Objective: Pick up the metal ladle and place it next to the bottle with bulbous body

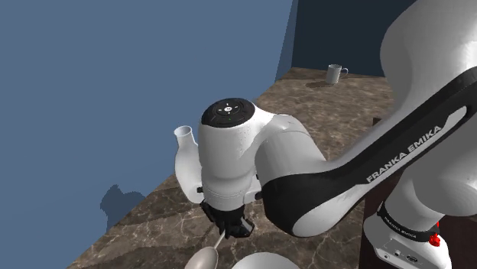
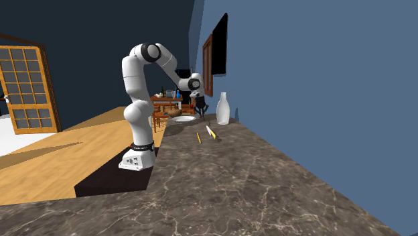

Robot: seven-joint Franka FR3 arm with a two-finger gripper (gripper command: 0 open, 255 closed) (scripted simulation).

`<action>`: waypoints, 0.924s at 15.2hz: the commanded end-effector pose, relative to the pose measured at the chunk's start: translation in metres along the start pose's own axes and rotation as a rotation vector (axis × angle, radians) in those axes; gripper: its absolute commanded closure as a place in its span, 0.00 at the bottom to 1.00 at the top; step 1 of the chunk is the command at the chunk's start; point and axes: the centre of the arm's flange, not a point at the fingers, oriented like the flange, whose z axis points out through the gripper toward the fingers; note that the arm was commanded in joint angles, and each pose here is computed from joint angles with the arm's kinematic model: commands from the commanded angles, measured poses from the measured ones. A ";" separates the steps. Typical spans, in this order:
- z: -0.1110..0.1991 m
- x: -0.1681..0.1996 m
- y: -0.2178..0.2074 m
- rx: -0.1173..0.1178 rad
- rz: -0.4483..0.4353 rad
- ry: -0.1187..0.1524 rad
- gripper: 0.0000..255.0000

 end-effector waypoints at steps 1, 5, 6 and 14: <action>0.011 0.001 0.002 0.000 0.000 0.000 1.00; 0.029 0.001 0.004 0.000 0.000 0.000 1.00; 0.029 0.001 0.004 0.000 0.000 0.000 1.00; 0.029 0.001 0.004 0.000 0.000 0.000 0.00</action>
